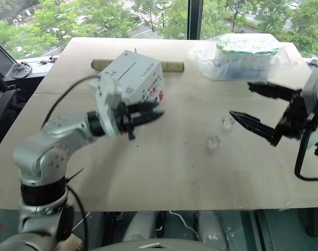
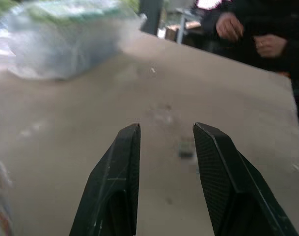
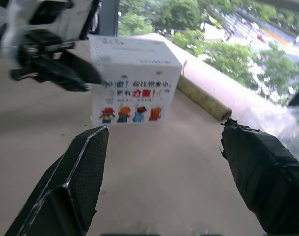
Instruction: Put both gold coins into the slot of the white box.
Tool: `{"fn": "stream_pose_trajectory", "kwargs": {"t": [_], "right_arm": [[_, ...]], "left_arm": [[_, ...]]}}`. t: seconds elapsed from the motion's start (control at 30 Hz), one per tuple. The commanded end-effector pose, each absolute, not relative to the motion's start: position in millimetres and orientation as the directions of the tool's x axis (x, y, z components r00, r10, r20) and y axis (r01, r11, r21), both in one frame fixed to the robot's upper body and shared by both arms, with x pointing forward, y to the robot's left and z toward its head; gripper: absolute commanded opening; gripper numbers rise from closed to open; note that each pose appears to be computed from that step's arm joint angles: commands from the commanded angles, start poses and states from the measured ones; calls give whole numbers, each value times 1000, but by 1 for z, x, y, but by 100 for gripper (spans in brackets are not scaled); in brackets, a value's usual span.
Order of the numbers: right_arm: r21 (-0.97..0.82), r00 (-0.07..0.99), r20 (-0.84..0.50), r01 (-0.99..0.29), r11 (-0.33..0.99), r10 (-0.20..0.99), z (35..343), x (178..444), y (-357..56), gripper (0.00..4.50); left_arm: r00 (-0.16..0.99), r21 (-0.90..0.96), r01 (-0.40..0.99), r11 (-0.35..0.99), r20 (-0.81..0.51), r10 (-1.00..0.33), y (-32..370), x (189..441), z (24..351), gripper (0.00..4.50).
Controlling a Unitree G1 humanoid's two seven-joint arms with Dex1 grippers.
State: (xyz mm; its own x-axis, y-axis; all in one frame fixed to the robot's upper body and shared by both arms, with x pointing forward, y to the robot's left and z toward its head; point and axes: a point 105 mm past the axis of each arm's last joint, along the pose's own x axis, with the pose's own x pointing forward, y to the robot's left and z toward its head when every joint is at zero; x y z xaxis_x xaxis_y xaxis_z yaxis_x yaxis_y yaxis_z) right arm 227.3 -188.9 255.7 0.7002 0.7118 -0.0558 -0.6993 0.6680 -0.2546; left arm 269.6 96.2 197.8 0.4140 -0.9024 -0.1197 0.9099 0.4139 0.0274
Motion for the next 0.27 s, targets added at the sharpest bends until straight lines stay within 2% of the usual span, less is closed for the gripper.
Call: {"fn": "stream_pose_trajectory", "kwargs": {"t": [0.03,0.27], "right_arm": [[-301,781,-104,-615,729,616,240,219,-208,398],[-255,850,-260,-518,816,458,190,194,-246,398]], "left_arm": [[376,86,926,367,-122,-919,102,259,191,169],[384,6,919,393,-227,-895,135,252,147,169]]}}
